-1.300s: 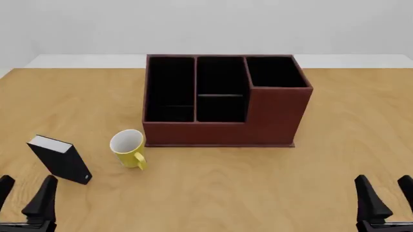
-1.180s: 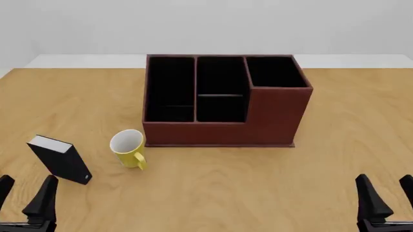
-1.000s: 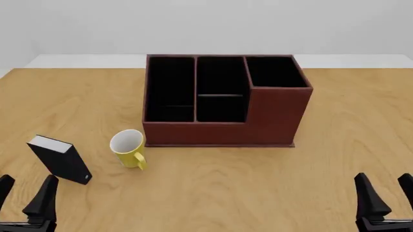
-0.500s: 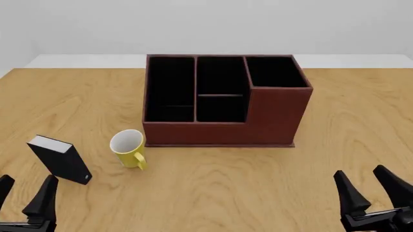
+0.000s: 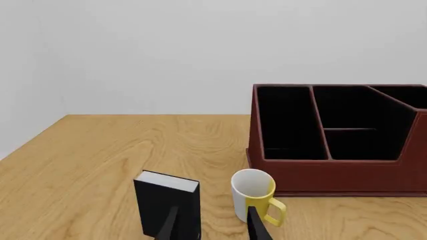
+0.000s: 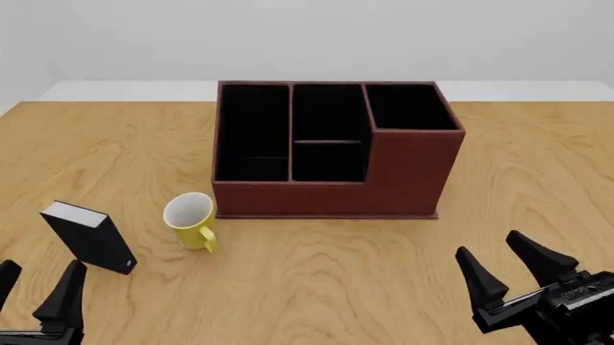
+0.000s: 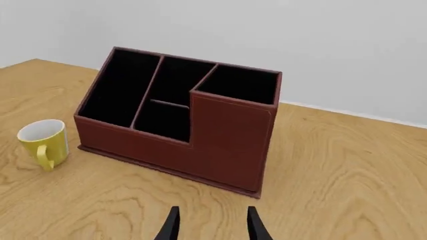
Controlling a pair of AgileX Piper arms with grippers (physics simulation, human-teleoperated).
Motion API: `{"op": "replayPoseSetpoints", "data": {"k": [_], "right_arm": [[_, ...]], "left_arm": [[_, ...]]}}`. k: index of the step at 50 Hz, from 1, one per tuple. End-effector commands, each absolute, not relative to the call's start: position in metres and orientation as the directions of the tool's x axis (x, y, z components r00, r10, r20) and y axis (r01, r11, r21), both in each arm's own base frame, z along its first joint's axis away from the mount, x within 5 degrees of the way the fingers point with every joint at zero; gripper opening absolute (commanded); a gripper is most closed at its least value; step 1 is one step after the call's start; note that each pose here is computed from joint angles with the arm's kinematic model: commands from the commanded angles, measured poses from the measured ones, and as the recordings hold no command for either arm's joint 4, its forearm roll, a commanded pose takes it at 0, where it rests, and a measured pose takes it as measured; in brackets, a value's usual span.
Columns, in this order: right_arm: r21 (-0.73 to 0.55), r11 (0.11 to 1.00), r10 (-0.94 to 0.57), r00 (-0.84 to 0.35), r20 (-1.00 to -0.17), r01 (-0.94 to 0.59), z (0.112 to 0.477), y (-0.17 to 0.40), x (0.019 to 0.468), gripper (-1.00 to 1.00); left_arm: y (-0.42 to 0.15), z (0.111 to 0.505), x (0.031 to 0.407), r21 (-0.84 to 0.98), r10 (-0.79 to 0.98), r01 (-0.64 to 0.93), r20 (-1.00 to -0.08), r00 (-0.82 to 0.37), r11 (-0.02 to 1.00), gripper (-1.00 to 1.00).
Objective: Pick up the yellow and white mug and place it to the right of the caddy.
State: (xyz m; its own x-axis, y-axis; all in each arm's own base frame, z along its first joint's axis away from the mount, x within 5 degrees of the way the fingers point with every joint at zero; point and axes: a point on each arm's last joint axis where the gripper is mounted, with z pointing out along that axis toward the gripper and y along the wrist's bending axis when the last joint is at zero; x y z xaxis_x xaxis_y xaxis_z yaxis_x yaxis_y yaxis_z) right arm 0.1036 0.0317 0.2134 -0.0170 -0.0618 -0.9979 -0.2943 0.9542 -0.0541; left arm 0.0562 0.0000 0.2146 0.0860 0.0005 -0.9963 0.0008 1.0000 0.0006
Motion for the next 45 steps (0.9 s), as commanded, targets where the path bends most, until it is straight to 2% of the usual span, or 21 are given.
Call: {"op": "replayPoseSetpoints", "data": {"k": [1, 28, 45], "right_arm": [[-0.036, 0.934, -0.053, -0.037, -0.998, -0.355, 0.211, 0.043, 0.114, 1.0], [-0.052, 0.899, -0.065, -0.017, -0.998, -0.434, 0.221, 0.064, 0.133, 1.0], [-0.047, 0.865, -0.073, -0.033, -0.997, -0.499, 0.209, 0.088, 0.154, 1.0]], "left_arm": [[0.0, 0.215, 0.056, 0.001, 0.001, 0.001, -0.996, 0.086, 1.0, 1.0], [0.0, 0.215, 0.056, 0.001, 0.001, 0.001, -0.996, 0.086, 1.0, 1.0], [0.0, 0.215, 0.056, 0.001, 0.001, 0.001, -0.996, 0.086, 1.0, 1.0]]}}
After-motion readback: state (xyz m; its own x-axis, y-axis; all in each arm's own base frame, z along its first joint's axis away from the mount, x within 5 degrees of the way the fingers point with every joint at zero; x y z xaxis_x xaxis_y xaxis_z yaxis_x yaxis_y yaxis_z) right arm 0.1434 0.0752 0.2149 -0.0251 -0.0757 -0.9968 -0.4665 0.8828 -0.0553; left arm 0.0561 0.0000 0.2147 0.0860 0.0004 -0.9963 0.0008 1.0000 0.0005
